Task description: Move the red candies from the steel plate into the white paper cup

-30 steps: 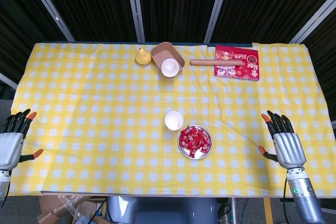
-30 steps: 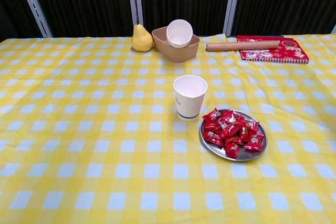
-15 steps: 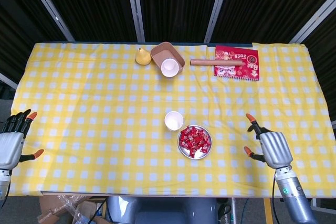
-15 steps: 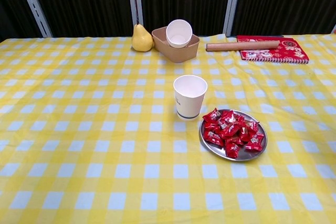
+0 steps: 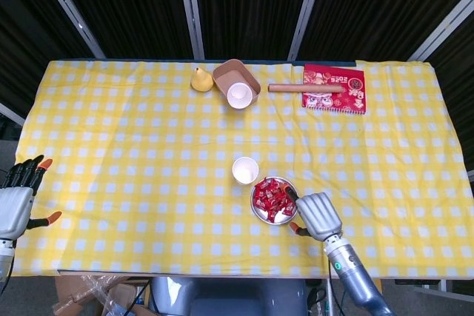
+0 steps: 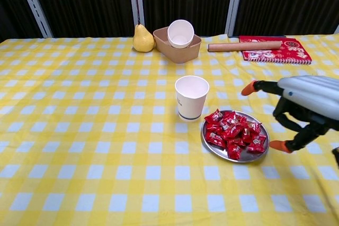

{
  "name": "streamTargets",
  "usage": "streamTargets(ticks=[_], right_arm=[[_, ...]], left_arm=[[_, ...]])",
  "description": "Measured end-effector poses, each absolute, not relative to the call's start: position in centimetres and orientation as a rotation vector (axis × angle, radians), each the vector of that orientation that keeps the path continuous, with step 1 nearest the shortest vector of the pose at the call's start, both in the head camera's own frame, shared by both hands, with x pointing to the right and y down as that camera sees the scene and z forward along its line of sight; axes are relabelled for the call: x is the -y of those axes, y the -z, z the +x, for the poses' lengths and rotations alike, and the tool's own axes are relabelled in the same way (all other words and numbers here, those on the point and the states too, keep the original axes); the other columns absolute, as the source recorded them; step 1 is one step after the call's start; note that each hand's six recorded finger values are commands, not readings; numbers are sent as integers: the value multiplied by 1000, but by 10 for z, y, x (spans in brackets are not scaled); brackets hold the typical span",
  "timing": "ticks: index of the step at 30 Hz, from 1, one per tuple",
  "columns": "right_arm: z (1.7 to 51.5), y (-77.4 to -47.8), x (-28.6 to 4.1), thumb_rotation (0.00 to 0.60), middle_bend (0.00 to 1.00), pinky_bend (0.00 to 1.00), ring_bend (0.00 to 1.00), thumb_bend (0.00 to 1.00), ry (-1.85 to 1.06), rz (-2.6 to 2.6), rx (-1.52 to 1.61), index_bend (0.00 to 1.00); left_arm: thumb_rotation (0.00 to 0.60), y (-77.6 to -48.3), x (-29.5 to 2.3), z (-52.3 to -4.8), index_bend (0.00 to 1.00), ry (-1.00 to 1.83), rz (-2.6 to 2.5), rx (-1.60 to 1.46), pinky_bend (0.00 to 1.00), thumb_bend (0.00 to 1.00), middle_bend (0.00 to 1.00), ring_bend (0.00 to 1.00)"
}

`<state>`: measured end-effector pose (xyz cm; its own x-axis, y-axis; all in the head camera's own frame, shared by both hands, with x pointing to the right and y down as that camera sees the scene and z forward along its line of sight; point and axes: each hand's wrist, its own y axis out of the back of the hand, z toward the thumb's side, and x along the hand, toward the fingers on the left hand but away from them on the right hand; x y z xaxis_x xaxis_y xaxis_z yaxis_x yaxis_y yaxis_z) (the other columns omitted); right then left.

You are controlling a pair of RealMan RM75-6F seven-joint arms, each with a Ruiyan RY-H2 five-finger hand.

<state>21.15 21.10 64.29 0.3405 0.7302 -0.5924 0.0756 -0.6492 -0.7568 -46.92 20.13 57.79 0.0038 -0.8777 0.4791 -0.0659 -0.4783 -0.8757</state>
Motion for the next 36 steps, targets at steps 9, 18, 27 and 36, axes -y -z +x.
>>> streamTargets(ticks=[9, 18, 27, 36], right_arm=[[191, -667, -202, 600, 855, 947, 921, 309, -1347, -1959, 702, 284], [186, -678, -192, 600, 855, 946, 921, 309, -1352, -1954, 730, 364], [187, -689, -190, 600, 855, 947, 921, 309, -1372, -1959, 744, 403], [183, -697, -187, 600, 855, 947, 921, 337, -1378, -1964, 751, 475]], left_arm=[[600, -579, -201, -469, 0, 1554, -1622, -986, 0, 0, 0, 0], [600, -579, -201, -470, 0, 1558, -1624, -990, 0, 0, 0, 0], [600, -579, -201, -470, 0, 1561, -1624, -991, 0, 0, 0, 0], [600, -580, -201, -470, 0, 1567, -1625, -998, 0, 0, 0, 0]])
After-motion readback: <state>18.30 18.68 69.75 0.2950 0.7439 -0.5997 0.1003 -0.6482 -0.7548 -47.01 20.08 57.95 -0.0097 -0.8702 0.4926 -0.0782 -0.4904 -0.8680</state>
